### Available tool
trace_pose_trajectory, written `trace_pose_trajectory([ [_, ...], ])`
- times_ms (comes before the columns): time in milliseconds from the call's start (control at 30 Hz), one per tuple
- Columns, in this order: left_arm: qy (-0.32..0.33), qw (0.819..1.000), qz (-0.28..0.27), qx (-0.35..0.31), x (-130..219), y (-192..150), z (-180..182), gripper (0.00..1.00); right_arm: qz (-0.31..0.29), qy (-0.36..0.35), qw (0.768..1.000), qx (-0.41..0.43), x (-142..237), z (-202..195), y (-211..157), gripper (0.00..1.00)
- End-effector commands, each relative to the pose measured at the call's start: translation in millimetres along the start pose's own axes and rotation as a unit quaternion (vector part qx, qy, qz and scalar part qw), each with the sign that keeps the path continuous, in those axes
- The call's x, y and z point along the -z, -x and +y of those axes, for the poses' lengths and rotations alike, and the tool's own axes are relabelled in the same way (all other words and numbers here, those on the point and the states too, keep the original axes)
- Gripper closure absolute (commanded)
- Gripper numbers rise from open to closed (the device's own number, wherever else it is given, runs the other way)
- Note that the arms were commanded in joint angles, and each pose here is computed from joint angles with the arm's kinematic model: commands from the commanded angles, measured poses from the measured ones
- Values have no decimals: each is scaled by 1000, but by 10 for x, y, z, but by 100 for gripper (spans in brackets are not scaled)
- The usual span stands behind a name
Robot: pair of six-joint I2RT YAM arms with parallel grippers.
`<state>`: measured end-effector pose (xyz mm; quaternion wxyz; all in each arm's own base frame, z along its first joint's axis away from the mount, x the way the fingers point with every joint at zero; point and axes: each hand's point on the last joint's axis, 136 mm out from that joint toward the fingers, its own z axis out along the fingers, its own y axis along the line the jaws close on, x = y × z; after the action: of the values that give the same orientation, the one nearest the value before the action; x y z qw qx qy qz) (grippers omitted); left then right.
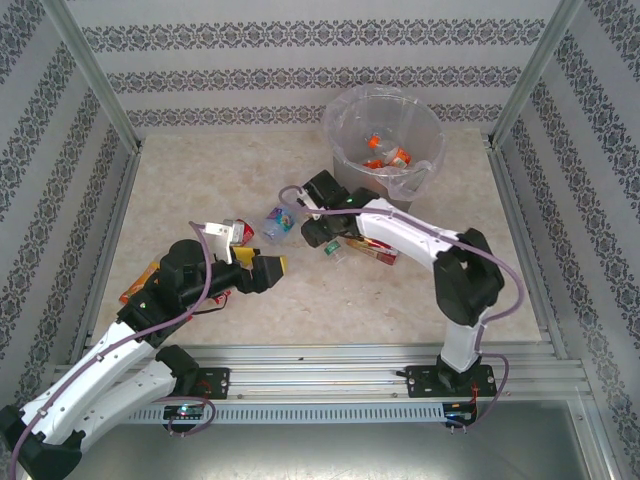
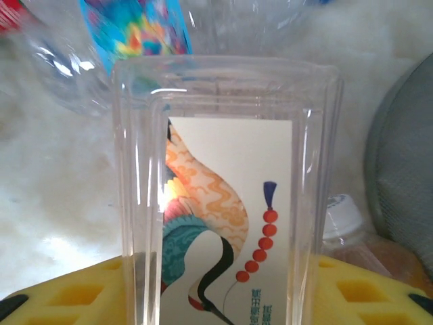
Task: Put the plastic bottles in the bin
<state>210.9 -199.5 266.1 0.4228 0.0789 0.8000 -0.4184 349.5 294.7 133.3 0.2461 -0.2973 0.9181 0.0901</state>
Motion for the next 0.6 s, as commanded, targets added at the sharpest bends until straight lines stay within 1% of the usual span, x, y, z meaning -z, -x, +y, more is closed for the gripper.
trace_pose_trajectory([
  [0,-44,998,-38,4,32,149,-191,0,-25,32,999,-24,324,77,58,48],
  [100,-67,996,-63,9,55,264,-286,0,-51,45,997,-32,599,108,146,48],
  [267,-92,992,-86,6,101,454,-458,0,-105,59,992,-41,1106,133,351,49],
  [400,-99,991,-90,-10,123,578,-572,0,-155,63,985,-50,1520,101,543,49],
  [567,-105,990,-94,-22,114,714,-676,0,-203,51,975,-68,1942,-95,776,49],
])
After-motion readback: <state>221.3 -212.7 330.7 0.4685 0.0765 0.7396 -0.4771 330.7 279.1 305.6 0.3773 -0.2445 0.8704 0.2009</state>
